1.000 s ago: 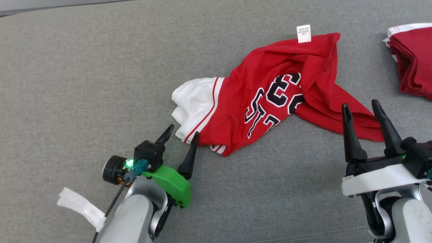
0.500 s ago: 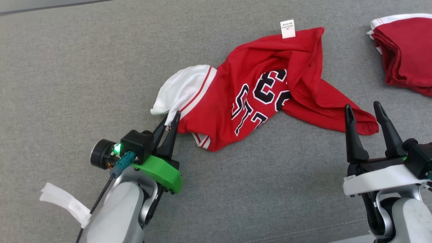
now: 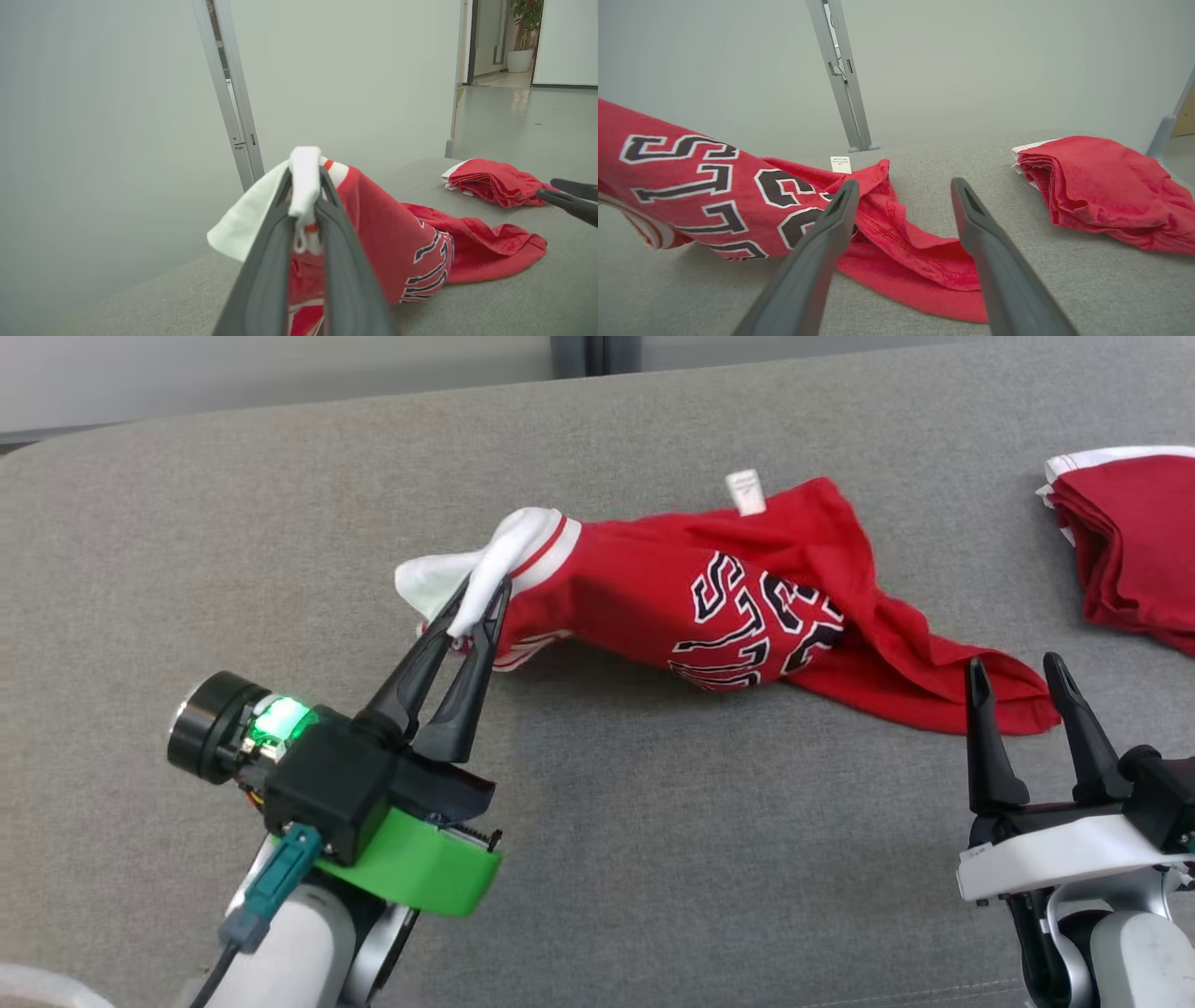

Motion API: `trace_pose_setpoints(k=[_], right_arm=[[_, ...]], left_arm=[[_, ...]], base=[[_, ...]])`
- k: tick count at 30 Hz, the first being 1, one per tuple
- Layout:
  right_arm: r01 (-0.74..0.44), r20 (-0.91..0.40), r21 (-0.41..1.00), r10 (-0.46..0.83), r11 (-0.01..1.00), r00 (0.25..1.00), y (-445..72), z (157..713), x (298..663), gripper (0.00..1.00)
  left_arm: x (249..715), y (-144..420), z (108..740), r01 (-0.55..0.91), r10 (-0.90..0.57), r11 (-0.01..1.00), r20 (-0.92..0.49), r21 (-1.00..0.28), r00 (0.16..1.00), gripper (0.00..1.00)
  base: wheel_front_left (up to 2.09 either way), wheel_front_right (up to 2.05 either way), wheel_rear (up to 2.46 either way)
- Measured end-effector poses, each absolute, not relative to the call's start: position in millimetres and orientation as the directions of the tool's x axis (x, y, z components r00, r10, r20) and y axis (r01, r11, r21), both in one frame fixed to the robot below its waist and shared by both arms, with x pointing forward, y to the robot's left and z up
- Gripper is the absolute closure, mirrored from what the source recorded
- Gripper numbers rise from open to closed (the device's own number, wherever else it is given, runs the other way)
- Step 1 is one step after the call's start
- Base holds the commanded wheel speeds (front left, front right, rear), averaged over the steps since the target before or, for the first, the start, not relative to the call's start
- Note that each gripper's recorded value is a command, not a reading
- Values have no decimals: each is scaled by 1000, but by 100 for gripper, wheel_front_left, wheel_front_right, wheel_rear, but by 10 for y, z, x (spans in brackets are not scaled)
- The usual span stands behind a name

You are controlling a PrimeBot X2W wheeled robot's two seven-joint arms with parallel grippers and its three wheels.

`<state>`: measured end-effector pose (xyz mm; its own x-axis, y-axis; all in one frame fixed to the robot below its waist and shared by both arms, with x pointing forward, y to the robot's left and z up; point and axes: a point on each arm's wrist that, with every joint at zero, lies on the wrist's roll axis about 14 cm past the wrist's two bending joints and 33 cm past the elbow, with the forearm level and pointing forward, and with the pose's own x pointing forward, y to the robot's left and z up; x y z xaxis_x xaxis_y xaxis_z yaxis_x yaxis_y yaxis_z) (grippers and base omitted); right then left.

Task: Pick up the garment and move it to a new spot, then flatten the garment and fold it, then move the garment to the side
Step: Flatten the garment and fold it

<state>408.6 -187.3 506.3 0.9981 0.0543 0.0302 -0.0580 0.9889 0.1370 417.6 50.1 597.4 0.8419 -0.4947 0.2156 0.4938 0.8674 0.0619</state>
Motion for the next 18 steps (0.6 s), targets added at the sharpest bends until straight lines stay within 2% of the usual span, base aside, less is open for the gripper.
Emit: trace_pose_setpoints(k=[4,8,13,18], right_arm=[[-71,48,143,65,987,997,-1825,5140,4070,0],[-71,60,147,63,987,996,-1817,5181,4053,0],[-50,53,150,43,987,998,-1879,5154,4035,0],[-32,43,156,25,987,999,-1930,5093,4086,0]], left_arm=[[4038,582,6448,470,-488,872,306,136,817,100],[4137,678,6540,441,-471,882,308,166,827,100],[4482,752,6229,439,-454,891,203,117,868,100],[5030,825,5959,426,-439,897,148,116,886,100]], base=[[0,0,0],[0,0,0],[0,0,0],[0,0,0]])
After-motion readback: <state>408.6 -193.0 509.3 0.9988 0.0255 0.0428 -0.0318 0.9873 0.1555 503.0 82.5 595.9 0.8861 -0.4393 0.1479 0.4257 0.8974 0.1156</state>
